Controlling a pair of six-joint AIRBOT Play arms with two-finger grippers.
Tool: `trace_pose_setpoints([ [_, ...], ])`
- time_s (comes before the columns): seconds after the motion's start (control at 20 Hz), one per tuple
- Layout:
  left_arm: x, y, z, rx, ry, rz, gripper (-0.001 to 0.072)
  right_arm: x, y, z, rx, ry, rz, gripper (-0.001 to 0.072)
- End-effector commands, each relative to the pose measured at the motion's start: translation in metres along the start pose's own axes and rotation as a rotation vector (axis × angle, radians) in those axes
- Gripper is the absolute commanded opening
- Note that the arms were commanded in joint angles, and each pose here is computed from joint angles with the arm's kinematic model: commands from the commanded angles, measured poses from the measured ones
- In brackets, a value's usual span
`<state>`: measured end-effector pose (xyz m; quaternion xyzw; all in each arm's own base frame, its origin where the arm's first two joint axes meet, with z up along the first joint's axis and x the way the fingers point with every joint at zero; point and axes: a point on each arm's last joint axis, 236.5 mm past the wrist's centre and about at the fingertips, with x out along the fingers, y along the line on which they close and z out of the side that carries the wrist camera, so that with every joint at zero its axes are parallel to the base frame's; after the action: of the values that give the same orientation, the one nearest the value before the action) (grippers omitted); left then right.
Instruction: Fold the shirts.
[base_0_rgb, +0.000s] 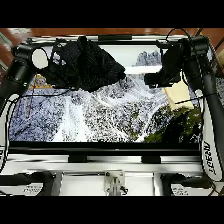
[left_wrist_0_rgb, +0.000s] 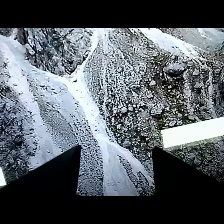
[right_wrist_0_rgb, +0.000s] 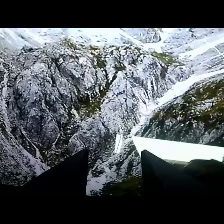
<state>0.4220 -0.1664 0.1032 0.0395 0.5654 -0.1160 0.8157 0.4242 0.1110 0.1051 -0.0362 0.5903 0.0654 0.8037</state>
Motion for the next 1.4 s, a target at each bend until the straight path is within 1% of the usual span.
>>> trace_pose_setpoints([
  [0.0, 0.000, 0.000, 0.000, 0.001, -0.001, 0.000, 0.0539, 0.000, 0.000, 0.000, 0.000, -0.001, 0.000, 0.0452],
  [0.75, 0.000, 0.000, 0.000, 0.001, -0.001, 0.000, 0.0538, 0.000, 0.000, 0.001, 0.000, -0.003, 0.000, 0.0452],
  [0.85, 0.001, -0.001, 0.001, 0.000, -0.003, -0.002, 0.0539, -0.001, 0.002, 0.015, 0.000, -0.064, 0.008, 0.0452],
  [1.05, 0.012, -0.009, 0.029, -0.003, -0.104, -0.035, 0.0539, -0.001, 0.000, 0.027, -0.001, -0.113, -0.001, 0.0452],
  [1.1, 0.017, -0.006, 0.044, 0.000, -0.156, -0.027, 0.0552, -0.001, -0.001, 0.026, -0.002, -0.111, -0.005, 0.0452],
  [1.15, 0.022, -0.002, 0.059, -0.005, -0.211, -0.020, 0.0636, -0.001, -0.001, 0.027, -0.001, -0.114, -0.003, 0.0452],
  [1.2, 0.030, 0.005, 0.075, -0.029, -0.261, -0.019, 0.0694, -0.001, 0.000, 0.029, -0.001, -0.123, -0.001, 0.0452],
  [1.35, 0.066, 0.037, 0.099, -0.082, -0.314, 0.004, 0.0693, -0.003, 0.003, 0.041, 0.000, -0.175, 0.014, 0.0452],
])
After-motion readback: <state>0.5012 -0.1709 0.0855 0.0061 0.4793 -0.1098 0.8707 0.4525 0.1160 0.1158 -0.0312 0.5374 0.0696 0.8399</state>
